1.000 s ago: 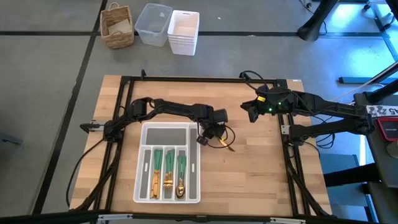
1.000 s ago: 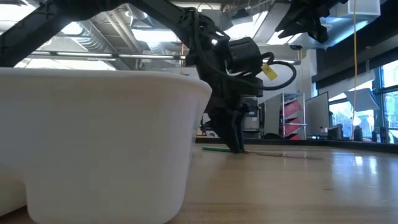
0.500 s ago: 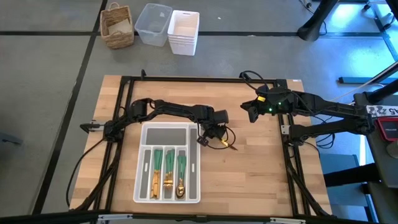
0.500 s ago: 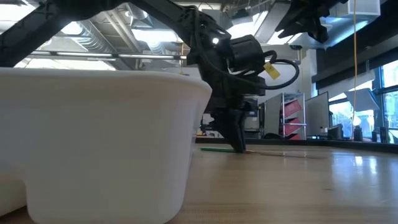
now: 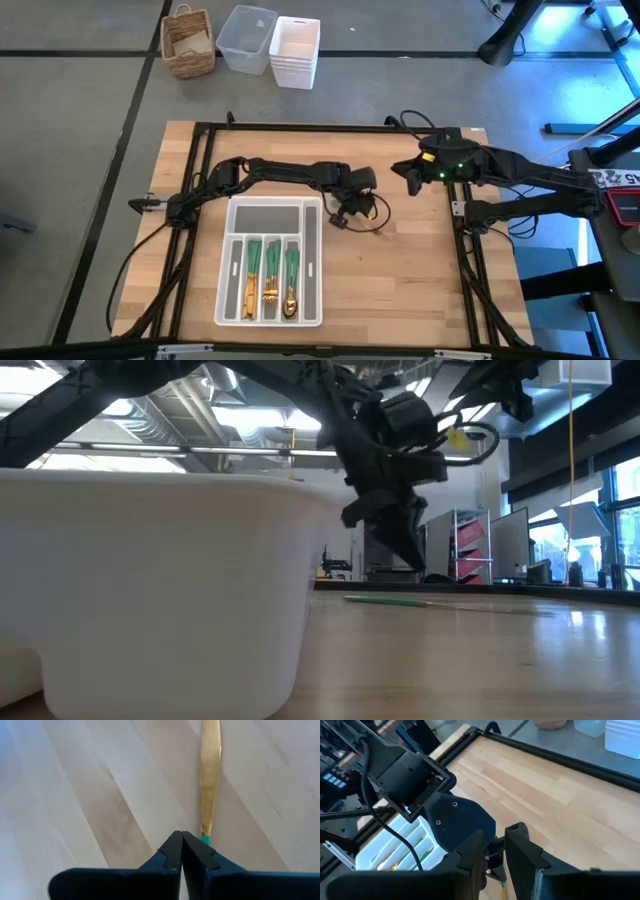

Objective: Sort silverware
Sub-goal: Put the table knife in the silverware tray

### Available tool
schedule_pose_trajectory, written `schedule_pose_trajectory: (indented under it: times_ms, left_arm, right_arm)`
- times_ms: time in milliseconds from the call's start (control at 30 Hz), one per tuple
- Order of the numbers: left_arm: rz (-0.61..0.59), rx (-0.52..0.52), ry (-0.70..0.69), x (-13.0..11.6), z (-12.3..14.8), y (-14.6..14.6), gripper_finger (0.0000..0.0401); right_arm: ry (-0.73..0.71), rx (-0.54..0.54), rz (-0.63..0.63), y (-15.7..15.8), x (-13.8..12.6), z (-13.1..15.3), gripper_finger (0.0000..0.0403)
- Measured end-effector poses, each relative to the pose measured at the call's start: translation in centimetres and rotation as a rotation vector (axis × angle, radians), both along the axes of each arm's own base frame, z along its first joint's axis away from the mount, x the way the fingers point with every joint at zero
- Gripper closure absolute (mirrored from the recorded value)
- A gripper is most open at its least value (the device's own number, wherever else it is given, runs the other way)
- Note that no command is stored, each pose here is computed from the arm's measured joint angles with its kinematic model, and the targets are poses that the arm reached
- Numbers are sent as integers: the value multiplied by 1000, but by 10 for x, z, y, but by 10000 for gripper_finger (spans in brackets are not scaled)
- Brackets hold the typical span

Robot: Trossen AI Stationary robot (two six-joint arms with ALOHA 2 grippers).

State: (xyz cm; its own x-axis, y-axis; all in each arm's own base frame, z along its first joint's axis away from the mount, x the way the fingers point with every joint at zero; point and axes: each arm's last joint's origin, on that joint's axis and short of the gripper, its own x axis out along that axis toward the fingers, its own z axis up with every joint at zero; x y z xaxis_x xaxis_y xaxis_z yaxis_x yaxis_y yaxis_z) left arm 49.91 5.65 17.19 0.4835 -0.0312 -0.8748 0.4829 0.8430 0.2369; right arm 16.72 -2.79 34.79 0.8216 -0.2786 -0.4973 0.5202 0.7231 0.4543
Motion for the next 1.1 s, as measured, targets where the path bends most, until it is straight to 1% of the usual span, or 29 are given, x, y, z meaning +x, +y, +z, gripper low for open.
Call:
schedule_pose_trajectory:
  times_ms: [167,333,467,667,767,900,1100]
  left_arm:
    - [15,-6,-31,3,9,3,396]
    - [10,-10,-17,2,8,3,392]
    - [2,-44,-6,1,6,2,374]
    - [4,-80,37,4,-16,1,315]
    - [-7,-76,52,5,-24,0,296]
    - [-35,-63,66,5,-31,0,291]
    - [-37,-62,65,5,-31,0,290]
  right_arm:
    - [-44,-6,0,2,-11,6,320]
    - [-75,-11,0,3,-19,11,320]
    - [-82,-12,0,3,-20,12,320]
    - [-78,-11,0,3,-20,11,320]
    - [-76,-11,0,3,-19,11,320]
    - [-78,-11,0,3,-20,11,320]
    - [-81,-12,0,3,-20,11,320]
